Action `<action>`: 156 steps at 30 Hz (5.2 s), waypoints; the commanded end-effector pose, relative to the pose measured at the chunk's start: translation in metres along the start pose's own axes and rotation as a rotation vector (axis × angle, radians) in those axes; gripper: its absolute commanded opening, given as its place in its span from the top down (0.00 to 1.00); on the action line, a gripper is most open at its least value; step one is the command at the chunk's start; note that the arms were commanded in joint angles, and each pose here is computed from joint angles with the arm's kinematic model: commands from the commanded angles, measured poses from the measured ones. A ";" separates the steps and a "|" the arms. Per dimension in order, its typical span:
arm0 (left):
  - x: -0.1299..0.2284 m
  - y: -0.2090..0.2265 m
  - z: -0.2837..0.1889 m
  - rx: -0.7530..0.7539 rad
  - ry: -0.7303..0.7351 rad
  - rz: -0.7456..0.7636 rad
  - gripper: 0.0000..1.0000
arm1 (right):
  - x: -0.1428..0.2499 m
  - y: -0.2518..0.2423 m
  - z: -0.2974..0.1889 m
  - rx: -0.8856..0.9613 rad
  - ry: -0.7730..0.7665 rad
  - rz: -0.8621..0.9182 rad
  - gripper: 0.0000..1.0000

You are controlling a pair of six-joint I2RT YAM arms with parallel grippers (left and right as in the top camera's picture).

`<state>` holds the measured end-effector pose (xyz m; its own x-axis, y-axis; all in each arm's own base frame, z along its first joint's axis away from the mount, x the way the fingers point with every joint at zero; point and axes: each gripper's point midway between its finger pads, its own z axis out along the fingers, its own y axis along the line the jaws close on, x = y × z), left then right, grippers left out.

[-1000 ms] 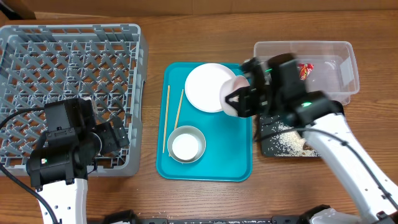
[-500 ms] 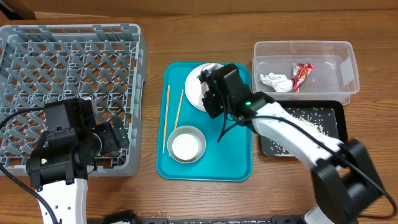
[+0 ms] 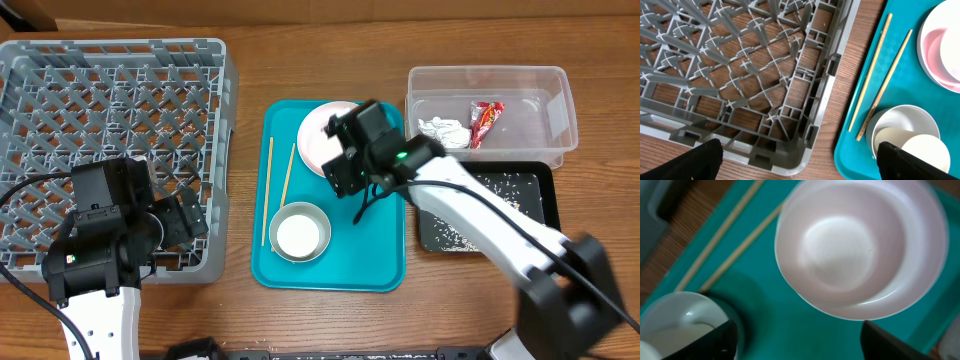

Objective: Sort waste into correct bins and load items into the dishwasher

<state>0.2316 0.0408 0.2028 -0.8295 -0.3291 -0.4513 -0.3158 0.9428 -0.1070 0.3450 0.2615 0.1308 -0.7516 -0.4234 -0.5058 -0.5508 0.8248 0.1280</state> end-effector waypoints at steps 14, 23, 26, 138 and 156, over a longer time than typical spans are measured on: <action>-0.005 -0.007 -0.004 0.039 -0.012 -0.004 0.00 | 0.058 0.084 -0.007 -0.191 0.230 0.233 0.29; -0.005 -0.007 -0.004 0.040 -0.013 -0.004 0.00 | 0.098 0.093 0.038 -0.150 0.391 0.253 0.65; -0.005 -0.007 -0.004 0.040 -0.013 -0.004 0.00 | 0.092 0.091 0.035 -0.150 0.378 0.260 0.89; -0.031 0.091 0.109 -0.086 0.278 -0.350 0.00 | 0.064 -0.124 -0.144 0.007 0.126 0.723 0.21; -0.011 -0.133 0.037 0.285 0.189 0.299 0.00 | 0.092 -0.162 -0.161 0.093 0.145 0.844 0.00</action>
<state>0.3044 -0.0384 0.1957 -0.9226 -0.1428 -0.3584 -0.0641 0.9728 -0.2225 0.3009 0.0480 0.1892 -0.9587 0.2641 -0.1051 0.2123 0.9111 0.3532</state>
